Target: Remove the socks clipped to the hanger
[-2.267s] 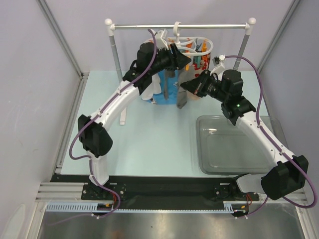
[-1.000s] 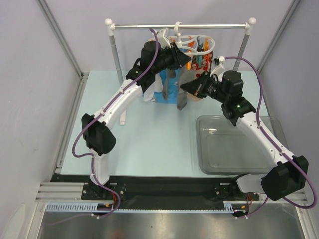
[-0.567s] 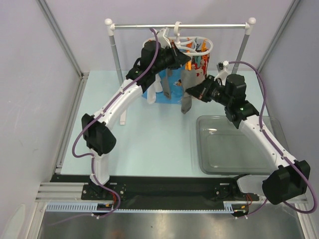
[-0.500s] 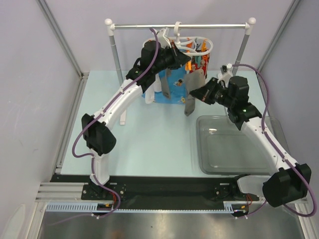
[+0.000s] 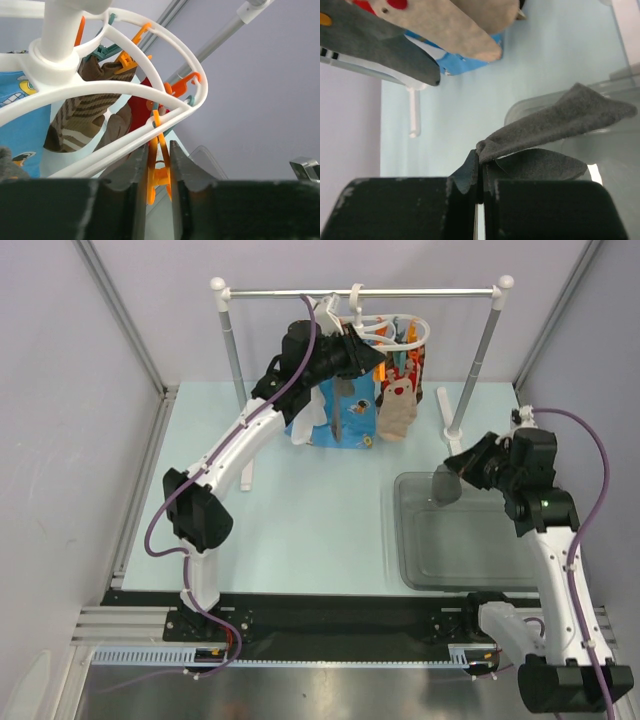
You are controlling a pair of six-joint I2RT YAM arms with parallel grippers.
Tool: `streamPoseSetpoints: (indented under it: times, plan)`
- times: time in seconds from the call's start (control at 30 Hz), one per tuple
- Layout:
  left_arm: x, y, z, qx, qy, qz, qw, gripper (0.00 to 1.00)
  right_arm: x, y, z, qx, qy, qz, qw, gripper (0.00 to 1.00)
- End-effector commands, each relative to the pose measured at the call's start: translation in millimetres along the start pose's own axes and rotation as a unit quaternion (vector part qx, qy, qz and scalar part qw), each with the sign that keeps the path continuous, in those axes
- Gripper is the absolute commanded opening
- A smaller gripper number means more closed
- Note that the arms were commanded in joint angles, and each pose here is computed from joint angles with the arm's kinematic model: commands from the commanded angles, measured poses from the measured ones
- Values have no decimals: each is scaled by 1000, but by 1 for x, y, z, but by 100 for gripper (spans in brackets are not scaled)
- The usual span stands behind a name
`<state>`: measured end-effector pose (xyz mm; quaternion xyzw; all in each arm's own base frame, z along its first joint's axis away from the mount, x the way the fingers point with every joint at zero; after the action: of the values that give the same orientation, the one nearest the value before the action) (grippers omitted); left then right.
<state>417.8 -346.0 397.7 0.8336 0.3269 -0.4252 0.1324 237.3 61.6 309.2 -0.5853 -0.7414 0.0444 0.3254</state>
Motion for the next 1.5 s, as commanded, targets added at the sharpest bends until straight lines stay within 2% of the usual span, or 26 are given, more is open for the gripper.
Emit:
streamPoseSetpoints:
  times: [0.0, 0.03, 0.17, 0.3, 0.33, 0.37, 0.43, 0.53, 0.67, 0.77, 0.9, 0.93, 1.0, 1.03, 1.1, 1.13, 1.2, 1.27, 1.4, 1.47]
  plan:
    - [-26, -10, -21, -20, 8, 41, 999, 27, -23, -12, 38, 51, 7, 64, 997, 0]
    - [-26, -11, -19, -16, 8, 39, 999, 31, -29, -12, 51, 67, 21, 78, 994, 0]
    - [-27, -20, -15, -6, 8, 38, 999, 43, -43, -23, 72, 59, 39, 127, 989, 0]
    - [-29, -30, -12, 5, 15, 38, 999, 55, -64, -30, 85, 54, 69, 218, 972, 1]
    - [-30, -33, -11, 6, 16, 38, 999, 57, -66, -32, 87, 50, 74, 228, 970, 6]
    - [-26, -34, -8, 12, 16, 33, 999, 58, -67, -32, 89, 46, 74, 229, 969, 32]
    - [-31, -41, -7, 14, 17, 38, 999, 63, -67, -33, 87, 41, 70, 228, 970, 68]
    - [-29, -53, -1, 27, 16, 32, 999, 65, -59, -34, 74, 39, 58, 211, 975, 78]
    - [-23, -74, 7, 35, 37, 19, 999, 69, -44, -29, 49, 26, 31, 163, 986, 82]
    - [-25, -94, 8, 33, 53, 16, 998, 71, -30, -23, 26, 1, 5, 121, 993, 78]
    - [-15, -118, 1, 26, 60, -15, 998, 70, 17, -13, 7, -61, -82, 55, 993, 78]
    - [-7, -124, -6, 17, 63, -29, 997, 70, 32, -9, -3, -94, -99, 23, 990, 78]
    - [2, -137, -11, 5, 65, -50, 997, 70, 58, 4, 0, -105, -141, -32, 984, 77]
    - [11, -142, -18, -4, 62, -61, 996, 70, 87, 8, 1, -125, -162, -87, 975, 76]
    - [20, -153, -21, -8, 52, -69, 996, 69, 107, 32, 7, -125, -208, -103, 965, 76]
    - [28, -160, -29, -20, 42, -78, 996, 69, 131, 34, 9, -142, -225, -136, 954, 76]
    - [35, -171, -30, -26, 36, -81, 996, 69, 149, 59, 13, -143, -271, -137, 942, 76]
    - [50, -179, -29, -31, 28, -93, 995, 70, 165, 73, 4, -177, -279, -149, 932, 76]
    - [56, -195, -27, -40, 23, -88, 995, 70, 173, 113, 1, -208, -303, -124, 922, 76]
    - [54, -201, -24, -44, 25, -83, 995, 70, 175, 130, 2, -234, -326, -126, 908, 77]
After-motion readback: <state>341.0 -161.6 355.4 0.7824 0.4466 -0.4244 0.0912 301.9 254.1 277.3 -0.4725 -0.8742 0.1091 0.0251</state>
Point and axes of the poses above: each gripper's point midway between its finger pads, its own y axis out along the fingers, its own x axis along the line the jaws close on, z = x × y, the point moved 6 cm from there along -y, back along the fingers, and after that the axes turned 15 degrees about -y, right-handed, at the moved point
